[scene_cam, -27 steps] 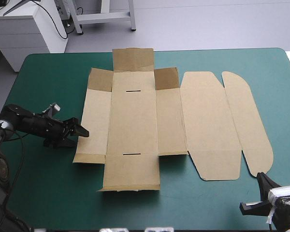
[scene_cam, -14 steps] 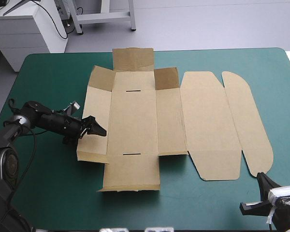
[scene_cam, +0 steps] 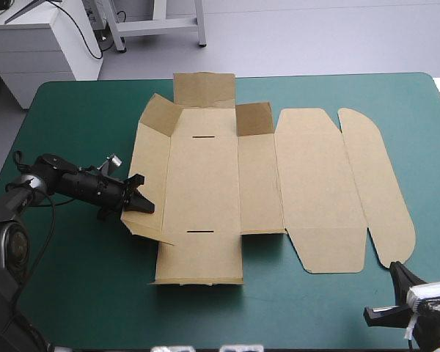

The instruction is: Fold the box

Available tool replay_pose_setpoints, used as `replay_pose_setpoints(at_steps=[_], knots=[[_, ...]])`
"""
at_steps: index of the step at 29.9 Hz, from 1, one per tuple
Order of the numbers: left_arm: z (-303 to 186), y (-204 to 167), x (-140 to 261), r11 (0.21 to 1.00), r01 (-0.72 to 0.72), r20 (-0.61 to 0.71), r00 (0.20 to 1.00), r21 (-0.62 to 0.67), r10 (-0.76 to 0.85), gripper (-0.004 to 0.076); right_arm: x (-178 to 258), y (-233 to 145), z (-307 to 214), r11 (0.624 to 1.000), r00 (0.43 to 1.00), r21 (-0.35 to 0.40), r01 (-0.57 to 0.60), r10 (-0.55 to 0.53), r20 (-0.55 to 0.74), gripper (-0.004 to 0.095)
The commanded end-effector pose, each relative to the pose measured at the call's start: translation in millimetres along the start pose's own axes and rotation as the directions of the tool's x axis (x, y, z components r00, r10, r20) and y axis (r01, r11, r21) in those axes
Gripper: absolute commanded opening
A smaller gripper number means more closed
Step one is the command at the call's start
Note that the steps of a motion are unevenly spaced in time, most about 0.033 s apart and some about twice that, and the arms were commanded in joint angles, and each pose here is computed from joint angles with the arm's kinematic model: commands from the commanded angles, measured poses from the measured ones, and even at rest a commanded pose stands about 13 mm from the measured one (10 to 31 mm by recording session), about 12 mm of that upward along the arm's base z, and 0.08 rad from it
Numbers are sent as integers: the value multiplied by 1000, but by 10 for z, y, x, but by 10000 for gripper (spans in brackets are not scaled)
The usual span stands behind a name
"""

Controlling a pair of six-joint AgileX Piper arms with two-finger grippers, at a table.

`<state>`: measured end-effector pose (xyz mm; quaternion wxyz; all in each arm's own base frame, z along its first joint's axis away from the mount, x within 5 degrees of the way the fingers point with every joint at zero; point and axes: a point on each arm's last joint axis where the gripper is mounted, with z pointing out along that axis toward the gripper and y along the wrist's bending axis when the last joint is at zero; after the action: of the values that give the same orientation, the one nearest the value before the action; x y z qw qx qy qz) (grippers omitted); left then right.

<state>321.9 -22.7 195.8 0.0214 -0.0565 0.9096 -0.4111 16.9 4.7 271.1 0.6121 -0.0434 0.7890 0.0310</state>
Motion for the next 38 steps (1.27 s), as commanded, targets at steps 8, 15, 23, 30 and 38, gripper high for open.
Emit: replay_pose_setpoints(at_steps=[8,15,23,30,38], knots=[[-337,-249,-74,921,-200,-142,977,-333,161,-8,-133,-3,-95,1000,992,14,7,-8,125,-20],[-346,-732,-217,645,-535,-302,844,-546,444,-8,-133,-3,-95,1000,992,14,7,-8,125,-20],[-154,-1436,-201,-138,-822,-729,395,-552,559,-8,-133,-3,-95,1000,992,13,7,-9,125,-20],[165,-1996,-84,-487,-727,-792,127,-484,597,-8,-133,-3,-95,1000,992,13,7,-9,125,-20],[338,-2402,68,-676,-517,-802,36,-525,596,-8,-133,-3,-95,1000,992,13,7,-9,125,-20]])
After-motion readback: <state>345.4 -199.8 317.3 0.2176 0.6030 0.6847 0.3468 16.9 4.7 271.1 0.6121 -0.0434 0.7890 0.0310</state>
